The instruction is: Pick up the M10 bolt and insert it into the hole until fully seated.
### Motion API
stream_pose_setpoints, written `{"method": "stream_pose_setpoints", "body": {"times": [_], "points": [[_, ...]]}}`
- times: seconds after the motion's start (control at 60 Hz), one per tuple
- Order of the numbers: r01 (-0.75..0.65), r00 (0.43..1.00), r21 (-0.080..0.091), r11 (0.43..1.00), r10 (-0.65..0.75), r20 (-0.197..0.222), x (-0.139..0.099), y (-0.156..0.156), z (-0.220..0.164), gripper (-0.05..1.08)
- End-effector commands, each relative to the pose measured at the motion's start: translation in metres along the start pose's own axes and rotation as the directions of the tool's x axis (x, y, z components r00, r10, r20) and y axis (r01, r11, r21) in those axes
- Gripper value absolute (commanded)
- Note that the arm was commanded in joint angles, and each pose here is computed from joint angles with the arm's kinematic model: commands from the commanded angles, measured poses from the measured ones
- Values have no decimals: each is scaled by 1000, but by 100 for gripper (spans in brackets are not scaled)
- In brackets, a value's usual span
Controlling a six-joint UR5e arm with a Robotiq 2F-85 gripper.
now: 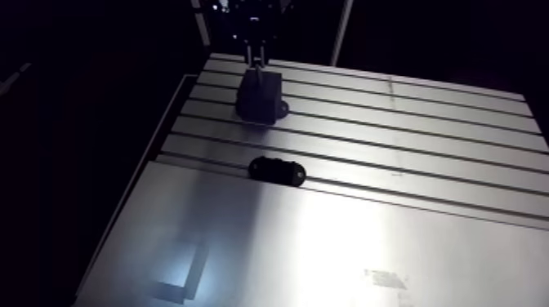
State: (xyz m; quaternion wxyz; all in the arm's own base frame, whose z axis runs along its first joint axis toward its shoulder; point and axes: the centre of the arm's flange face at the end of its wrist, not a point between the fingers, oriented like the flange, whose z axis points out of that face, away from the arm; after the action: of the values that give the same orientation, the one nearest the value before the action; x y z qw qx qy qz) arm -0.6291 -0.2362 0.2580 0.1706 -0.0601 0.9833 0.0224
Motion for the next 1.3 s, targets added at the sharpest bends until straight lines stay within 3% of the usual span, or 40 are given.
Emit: {"method": "stream_pose_setpoints", "body": {"times": [0.017,0.433,0.55,0.567,0.583,0.6,0.617,0.633,0.65,0.667,0.7,1.3], "points": [[0,1000,0,1000,0,5,0,-1,2,108],[-4,1000,1,1000,4,13,-2,0,7,107],[-4,1000,1,1000,4,13,-2,0,7,102],[-4,1000,1,1000,4,13,-2,0,7,92],[-4,1000,1,1000,4,13,-2,0,7,92],[-4,1000,0,1000,4,13,-2,0,7,68],[-4,1000,0,1000,4,13,-2,0,7,68],[-4,1000,-1,1000,4,13,-2,0,7,34],[-4,1000,-1,1000,4,13,-2,0,7,34],[-4,1000,-3,1000,4,13,-2,0,7,6],[-6,1000,0,1000,6,11,-3,0,6,1],[-9,1000,0,1000,9,-6,-12,2,-5,0]]}}
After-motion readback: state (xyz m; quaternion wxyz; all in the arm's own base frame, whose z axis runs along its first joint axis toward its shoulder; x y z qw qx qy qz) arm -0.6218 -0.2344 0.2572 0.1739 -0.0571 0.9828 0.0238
